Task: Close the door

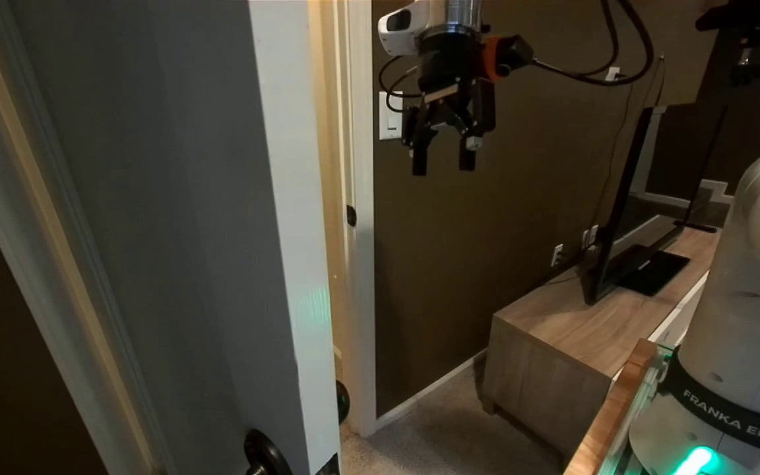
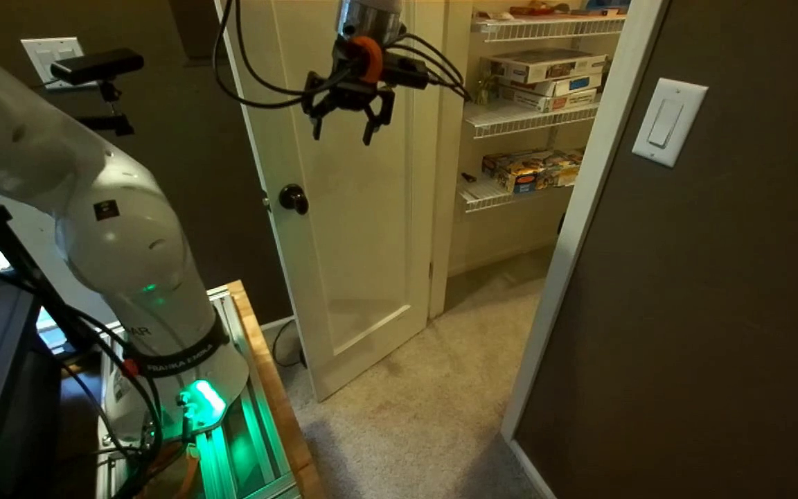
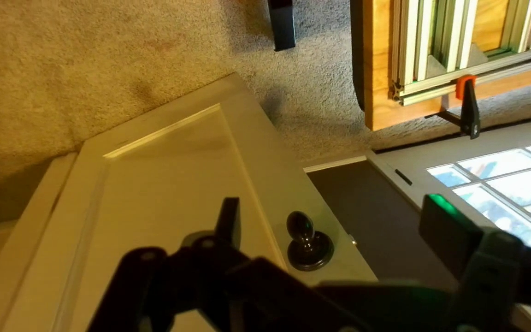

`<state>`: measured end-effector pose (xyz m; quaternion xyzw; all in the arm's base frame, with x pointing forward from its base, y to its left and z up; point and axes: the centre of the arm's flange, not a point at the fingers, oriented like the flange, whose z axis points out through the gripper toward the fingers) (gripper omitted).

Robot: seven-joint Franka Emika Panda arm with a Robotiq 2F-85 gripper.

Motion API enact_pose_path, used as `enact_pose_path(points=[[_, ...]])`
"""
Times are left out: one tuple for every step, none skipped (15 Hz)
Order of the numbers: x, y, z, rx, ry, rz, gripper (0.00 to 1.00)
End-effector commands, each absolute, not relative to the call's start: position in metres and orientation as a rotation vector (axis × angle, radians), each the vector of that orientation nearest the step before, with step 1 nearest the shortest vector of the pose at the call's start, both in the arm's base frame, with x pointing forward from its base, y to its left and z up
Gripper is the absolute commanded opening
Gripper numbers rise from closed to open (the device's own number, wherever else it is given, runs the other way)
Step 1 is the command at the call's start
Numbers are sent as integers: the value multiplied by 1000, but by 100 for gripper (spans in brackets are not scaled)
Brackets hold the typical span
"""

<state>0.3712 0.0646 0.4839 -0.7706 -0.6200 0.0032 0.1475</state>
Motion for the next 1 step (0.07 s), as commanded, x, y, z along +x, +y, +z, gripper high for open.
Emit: enact_pose_path(points=[[371,65,483,-2219,-1783,10,100]])
